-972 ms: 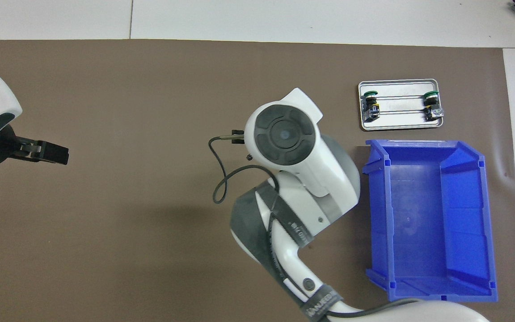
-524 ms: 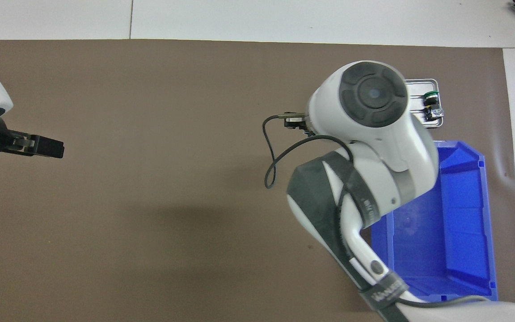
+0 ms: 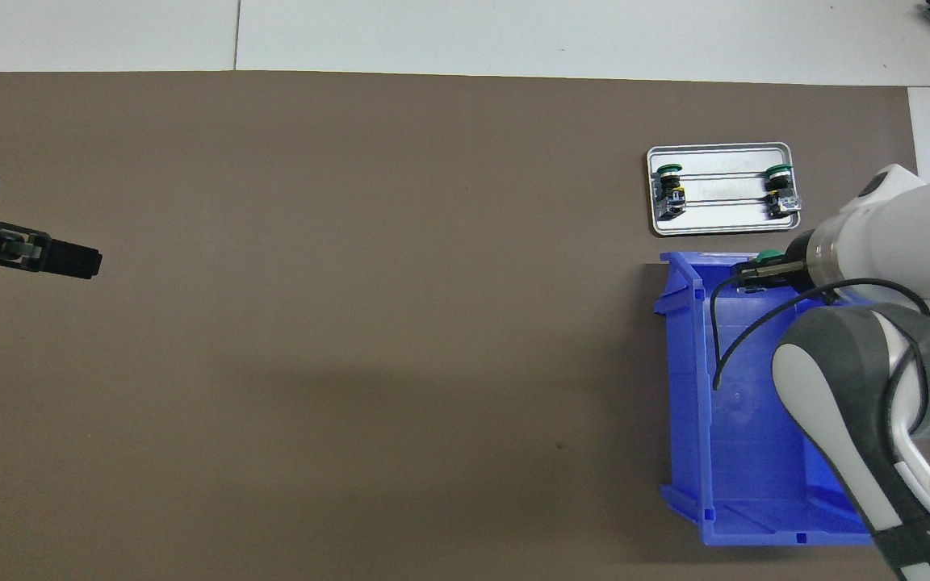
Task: Place and press button with both arms
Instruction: 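Carry the part over the blue bin with the right gripper, then lower the part into the blue bin and open the right gripper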
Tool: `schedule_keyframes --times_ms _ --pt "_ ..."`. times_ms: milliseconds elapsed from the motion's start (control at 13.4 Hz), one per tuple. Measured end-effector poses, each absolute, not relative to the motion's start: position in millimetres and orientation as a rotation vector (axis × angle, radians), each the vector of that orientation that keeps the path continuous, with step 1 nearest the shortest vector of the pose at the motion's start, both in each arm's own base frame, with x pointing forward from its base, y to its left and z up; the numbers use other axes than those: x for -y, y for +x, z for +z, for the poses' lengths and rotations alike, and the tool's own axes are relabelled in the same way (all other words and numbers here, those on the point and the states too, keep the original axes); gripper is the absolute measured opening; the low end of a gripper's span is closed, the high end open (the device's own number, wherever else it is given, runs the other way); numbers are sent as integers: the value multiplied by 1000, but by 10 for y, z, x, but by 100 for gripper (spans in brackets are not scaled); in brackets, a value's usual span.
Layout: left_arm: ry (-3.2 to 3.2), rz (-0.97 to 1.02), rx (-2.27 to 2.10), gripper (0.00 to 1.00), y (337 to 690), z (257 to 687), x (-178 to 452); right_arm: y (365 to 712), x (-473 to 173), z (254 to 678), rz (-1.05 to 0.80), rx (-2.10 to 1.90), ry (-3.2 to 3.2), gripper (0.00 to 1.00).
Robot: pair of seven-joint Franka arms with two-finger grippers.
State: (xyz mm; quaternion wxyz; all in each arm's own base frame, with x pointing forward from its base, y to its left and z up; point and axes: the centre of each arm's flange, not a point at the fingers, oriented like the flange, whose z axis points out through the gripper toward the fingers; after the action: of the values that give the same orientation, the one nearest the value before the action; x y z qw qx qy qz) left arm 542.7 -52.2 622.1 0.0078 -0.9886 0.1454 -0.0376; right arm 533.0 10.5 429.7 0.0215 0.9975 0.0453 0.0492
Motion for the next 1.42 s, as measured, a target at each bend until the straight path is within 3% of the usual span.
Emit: schedule_keyframes --times_ms 524,1047,1197,1421 --pt "-3096 -72 -440 100 5408 6080 516 4963 117 3526 173 -131 3118 35" --pt "-3096 -72 -438 100 5404 6083 509 4884 173 3352 128 -112 3123 35" --pt "-3096 -72 -438 100 5404 6083 509 4879 172 3341 124 -111 3123 40" --pt "-3096 -72 -438 100 5404 6083 509 4880 172 3342 124 -110 3124 68"
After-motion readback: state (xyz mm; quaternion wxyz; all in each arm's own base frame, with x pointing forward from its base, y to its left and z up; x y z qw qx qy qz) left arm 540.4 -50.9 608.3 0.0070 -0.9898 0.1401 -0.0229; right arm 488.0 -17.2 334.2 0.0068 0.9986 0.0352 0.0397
